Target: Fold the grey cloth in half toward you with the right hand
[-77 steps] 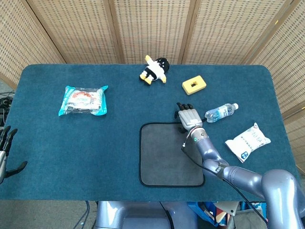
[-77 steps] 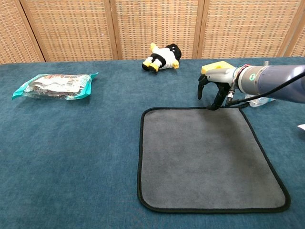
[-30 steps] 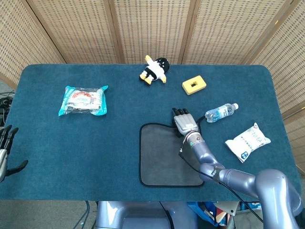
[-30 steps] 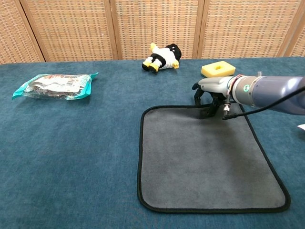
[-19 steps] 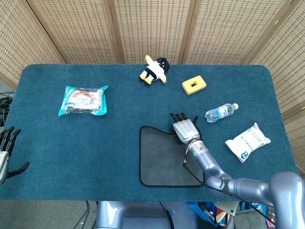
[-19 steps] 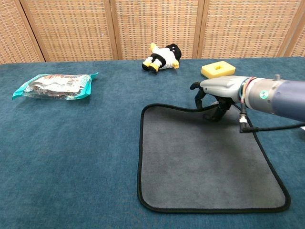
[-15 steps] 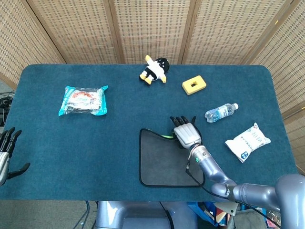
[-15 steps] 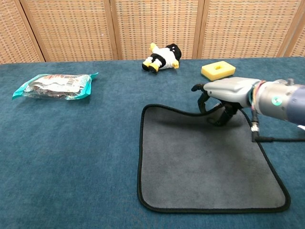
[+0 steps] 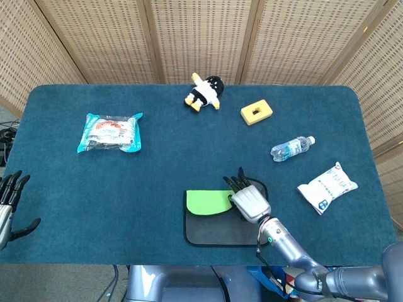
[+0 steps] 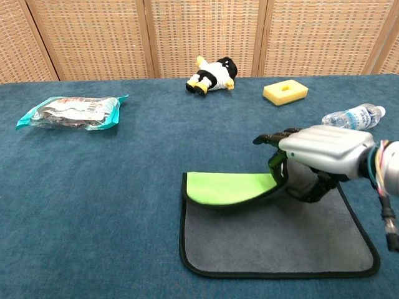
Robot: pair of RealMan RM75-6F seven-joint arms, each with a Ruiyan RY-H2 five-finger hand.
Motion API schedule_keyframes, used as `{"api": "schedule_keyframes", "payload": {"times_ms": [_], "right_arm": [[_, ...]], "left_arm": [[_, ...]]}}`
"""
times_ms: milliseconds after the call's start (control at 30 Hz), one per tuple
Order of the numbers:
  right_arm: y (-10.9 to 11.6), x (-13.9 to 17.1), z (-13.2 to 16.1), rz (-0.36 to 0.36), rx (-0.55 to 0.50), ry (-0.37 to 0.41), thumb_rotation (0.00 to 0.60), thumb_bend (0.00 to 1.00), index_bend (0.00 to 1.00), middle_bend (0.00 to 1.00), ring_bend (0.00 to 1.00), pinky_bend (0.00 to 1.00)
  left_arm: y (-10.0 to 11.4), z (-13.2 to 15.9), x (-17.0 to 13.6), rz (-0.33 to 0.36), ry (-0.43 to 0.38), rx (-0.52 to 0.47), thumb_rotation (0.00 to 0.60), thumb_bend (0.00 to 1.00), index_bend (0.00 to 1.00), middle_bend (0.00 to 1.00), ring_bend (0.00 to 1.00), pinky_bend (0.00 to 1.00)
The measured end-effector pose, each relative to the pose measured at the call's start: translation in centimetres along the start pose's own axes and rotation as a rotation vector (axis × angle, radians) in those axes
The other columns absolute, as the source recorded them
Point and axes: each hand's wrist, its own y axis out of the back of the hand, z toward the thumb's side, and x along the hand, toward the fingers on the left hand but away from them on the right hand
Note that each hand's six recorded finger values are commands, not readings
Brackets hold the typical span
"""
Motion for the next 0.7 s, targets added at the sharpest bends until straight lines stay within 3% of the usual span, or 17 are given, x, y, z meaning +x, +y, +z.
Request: {"api": "schedule_keyframes", "payload": {"times_ms": [333, 700], "right_arm": [[-2.0, 2.1, 2.1, 0.024, 0.057, 0.066, 0.6, 0.6, 0.64, 0.0, 0.0, 0.0], [-2.6, 2.7, 2.8, 0.042, 0.065, 0.068, 0.6, 0.6, 0.64, 0.0, 0.0, 0.0]], "left_arm": [[-0.2, 0.1, 0.1, -0.005, 0.001, 0.008, 0.6, 0.23, 0.0, 0.0, 0.0, 0.0], [-0.4, 0.1, 0.2, -0.011, 0.003, 0.011, 0.6, 0.23, 0.0, 0.0, 0.0, 0.0]]}}
